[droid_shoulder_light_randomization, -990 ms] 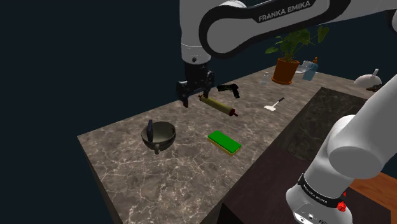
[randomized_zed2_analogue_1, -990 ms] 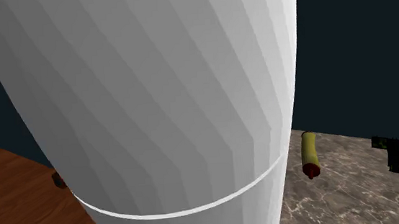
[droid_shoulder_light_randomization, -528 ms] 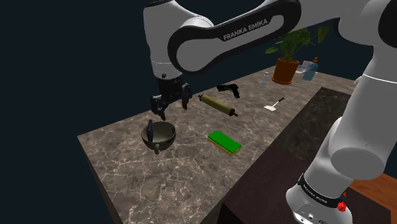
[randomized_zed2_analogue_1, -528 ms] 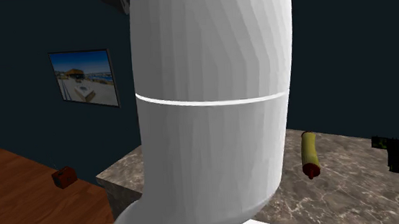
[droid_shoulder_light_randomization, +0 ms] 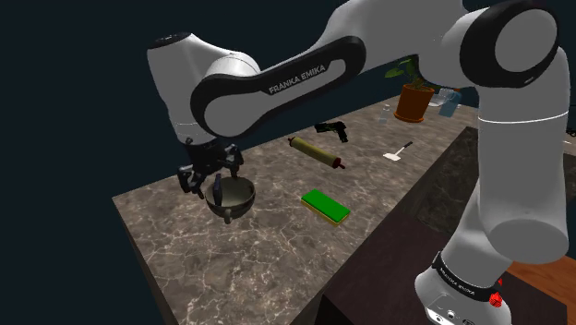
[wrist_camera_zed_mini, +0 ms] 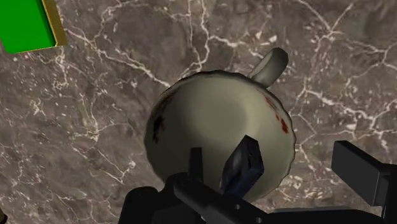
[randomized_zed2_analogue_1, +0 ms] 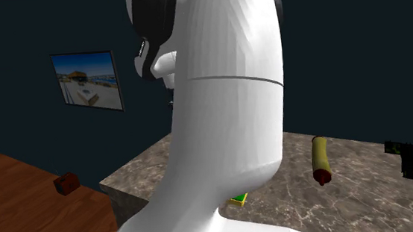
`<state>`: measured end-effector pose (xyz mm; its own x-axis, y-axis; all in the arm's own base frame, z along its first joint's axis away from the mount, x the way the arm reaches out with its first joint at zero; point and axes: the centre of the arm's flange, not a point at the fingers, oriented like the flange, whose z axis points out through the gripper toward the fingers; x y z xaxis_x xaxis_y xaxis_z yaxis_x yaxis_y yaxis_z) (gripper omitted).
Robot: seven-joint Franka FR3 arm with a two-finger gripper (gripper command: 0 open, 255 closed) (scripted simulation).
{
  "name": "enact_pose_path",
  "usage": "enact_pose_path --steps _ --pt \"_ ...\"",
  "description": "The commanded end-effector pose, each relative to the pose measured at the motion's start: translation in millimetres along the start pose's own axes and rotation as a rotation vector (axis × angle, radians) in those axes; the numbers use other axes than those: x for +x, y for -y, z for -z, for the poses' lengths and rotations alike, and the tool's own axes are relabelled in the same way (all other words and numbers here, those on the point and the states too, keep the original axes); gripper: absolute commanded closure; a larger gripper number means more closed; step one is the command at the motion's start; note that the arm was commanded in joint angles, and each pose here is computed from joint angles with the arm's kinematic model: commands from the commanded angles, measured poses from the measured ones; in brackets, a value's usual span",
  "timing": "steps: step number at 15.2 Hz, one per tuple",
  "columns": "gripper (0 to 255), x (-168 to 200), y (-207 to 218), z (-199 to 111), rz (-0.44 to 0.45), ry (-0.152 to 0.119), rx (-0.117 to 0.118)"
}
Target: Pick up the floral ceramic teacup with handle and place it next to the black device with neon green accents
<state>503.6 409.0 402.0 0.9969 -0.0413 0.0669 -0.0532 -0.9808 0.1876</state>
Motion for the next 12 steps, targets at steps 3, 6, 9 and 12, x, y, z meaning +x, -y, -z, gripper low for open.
enact_pose_path --steps 3,6,9,12 --pt "0 8.0 33.6 -19.2 0.004 0.003 -0.008" --pt "0 8.0 33.5 -35.0 0.004 0.003 -0.008" --pt "0 7.9 33.4 -50.8 0.004 0.003 -0.008" --pt "0 7.9 33.4 -53.9 0.004 0.003 -0.008"
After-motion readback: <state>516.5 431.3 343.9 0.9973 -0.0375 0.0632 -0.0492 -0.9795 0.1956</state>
